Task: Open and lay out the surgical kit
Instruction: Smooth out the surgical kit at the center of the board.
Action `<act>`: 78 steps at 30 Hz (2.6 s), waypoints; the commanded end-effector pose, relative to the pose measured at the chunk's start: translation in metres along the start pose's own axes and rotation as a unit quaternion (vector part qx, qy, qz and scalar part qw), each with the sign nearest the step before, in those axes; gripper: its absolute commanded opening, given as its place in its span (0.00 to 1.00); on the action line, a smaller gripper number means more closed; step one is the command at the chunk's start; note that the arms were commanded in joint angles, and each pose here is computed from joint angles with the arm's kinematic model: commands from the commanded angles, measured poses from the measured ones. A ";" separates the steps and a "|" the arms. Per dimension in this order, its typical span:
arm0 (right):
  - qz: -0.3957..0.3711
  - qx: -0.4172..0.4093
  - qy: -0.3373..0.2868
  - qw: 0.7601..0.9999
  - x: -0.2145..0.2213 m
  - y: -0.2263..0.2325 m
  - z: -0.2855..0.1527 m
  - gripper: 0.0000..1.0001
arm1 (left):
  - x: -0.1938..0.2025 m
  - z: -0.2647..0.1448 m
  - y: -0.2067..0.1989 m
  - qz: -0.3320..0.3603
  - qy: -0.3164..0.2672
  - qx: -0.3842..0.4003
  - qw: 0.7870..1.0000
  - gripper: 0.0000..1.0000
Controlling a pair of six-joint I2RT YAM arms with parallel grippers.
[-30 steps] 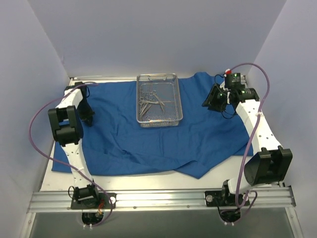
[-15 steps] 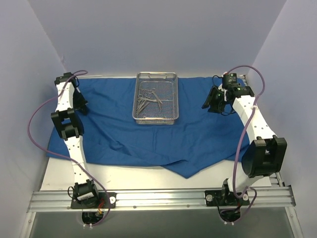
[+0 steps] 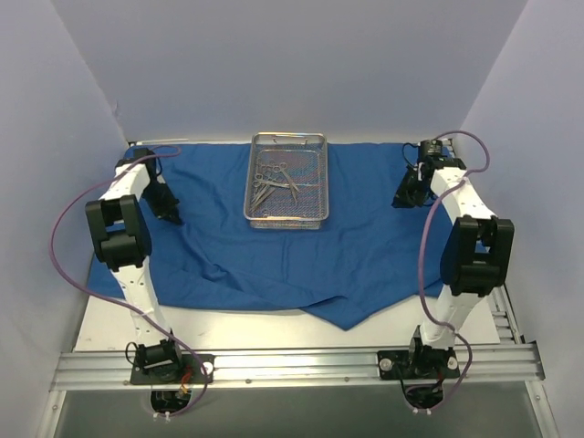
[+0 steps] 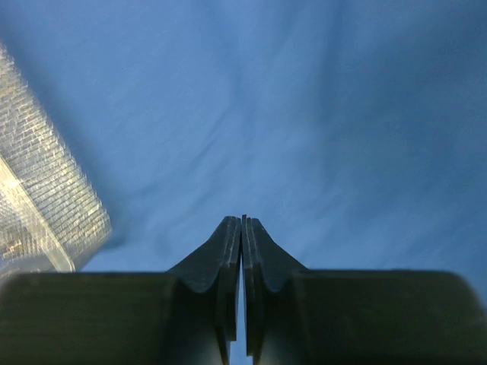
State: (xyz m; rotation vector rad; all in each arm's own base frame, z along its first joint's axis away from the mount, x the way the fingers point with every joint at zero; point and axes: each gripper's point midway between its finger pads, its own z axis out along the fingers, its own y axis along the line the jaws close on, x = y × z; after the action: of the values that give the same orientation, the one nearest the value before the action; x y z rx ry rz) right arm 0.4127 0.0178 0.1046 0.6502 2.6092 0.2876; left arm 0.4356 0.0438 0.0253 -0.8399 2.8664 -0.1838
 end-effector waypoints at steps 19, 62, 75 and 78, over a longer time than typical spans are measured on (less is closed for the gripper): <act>0.024 0.119 -0.014 0.992 -0.073 -0.081 0.136 0.00 | -0.070 -0.011 -0.127 0.020 -0.070 0.167 0.983 0.02; 0.055 -0.009 0.004 0.998 -0.037 -0.029 0.067 0.00 | 0.003 0.014 -0.166 0.047 -0.034 0.158 0.986 0.02; 0.060 0.160 0.038 0.985 -0.034 -0.124 0.126 0.00 | 0.030 0.050 -0.183 -0.005 0.052 0.156 0.986 0.02; 0.050 0.191 0.035 0.980 -0.048 -0.137 0.136 0.00 | 0.036 0.055 -0.196 -0.016 0.066 0.175 0.982 0.02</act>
State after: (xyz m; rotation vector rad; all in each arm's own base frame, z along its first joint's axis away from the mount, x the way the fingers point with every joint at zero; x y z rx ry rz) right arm 0.4871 -0.0736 0.0104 0.8806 2.6062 0.1210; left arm 0.5254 -0.1104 0.0212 -0.7928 2.7569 -0.6597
